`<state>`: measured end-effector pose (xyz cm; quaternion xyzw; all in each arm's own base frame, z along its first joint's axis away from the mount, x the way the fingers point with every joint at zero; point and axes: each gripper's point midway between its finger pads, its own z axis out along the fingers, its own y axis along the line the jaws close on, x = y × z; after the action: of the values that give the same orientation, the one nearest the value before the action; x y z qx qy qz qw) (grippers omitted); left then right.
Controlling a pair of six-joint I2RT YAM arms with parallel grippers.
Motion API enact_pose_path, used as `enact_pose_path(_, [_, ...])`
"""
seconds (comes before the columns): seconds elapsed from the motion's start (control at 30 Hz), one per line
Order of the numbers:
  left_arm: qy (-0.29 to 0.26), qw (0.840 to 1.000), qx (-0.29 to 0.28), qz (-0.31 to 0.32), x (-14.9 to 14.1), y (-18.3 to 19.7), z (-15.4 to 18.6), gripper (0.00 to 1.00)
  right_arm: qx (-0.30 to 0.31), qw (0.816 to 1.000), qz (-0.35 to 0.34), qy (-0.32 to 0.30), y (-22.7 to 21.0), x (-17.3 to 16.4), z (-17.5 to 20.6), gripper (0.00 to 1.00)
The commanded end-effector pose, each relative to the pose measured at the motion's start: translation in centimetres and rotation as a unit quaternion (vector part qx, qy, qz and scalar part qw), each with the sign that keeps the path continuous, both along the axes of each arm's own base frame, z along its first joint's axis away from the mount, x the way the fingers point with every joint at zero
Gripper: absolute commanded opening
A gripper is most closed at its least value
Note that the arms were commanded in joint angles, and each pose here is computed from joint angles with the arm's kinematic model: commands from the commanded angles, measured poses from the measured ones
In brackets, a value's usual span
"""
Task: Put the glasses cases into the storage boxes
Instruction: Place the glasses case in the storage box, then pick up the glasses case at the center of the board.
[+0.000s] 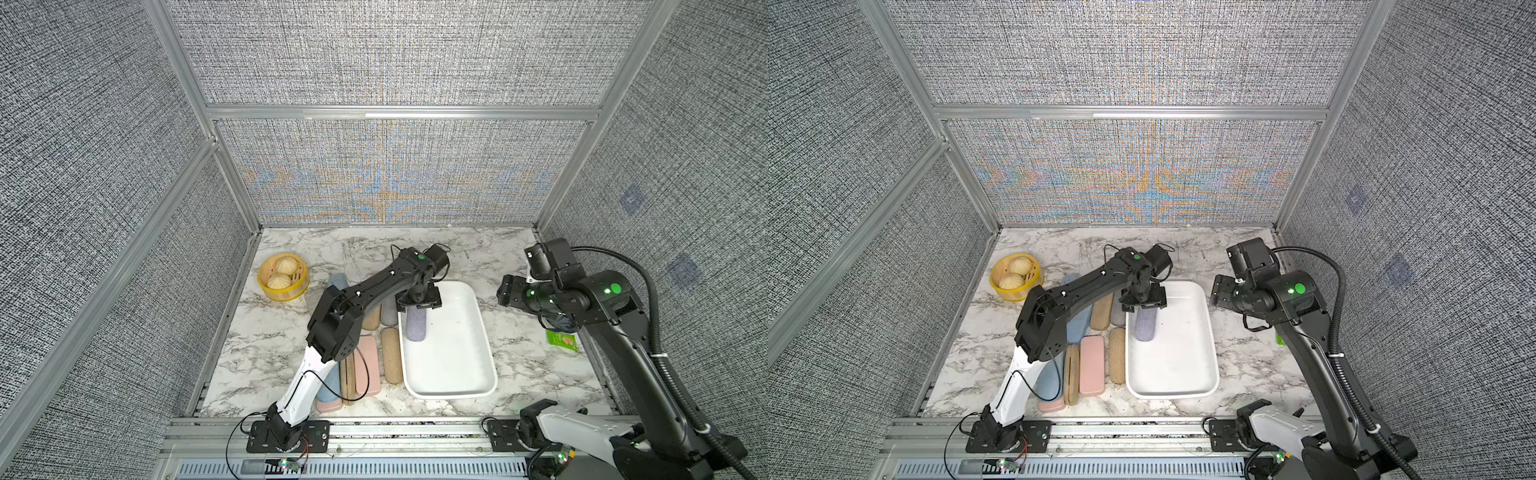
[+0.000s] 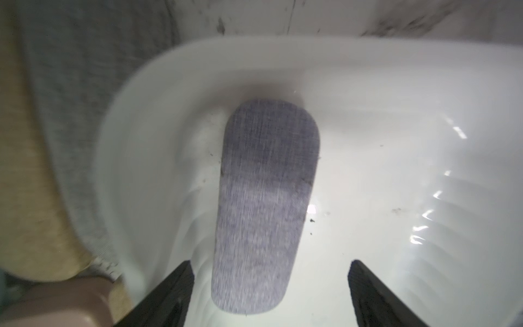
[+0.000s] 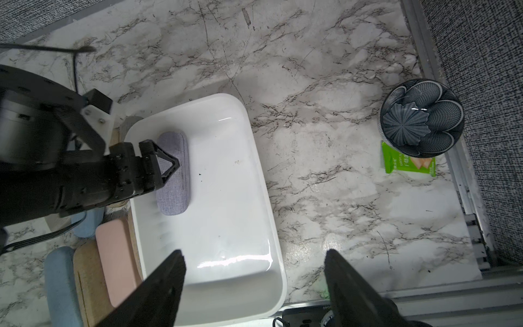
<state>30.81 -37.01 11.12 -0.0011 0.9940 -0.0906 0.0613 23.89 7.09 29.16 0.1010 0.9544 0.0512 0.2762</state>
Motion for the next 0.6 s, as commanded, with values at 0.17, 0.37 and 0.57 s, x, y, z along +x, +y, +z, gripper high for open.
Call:
enact_pose_path(0.17, [-0.218,0.973,0.078,0.028,0.0,10.8,14.3,0.99,0.010,0.995,0.098,0.012,9.8,-0.7,-1.3,0.78])
enact_pose_path(0.37, [-0.389,0.905,0.164,0.053,-0.3,19.9,19.8,1.00,0.022,0.974,0.224,0.040,21.9,-3.3,-5.0,0.77])
enact_pose_path(0.57, [-0.277,0.945,0.117,0.129,-2.4,26.8,14.6,0.96,-0.005,0.948,0.307,0.081,30.3,-6.0,-9.7,0.75])
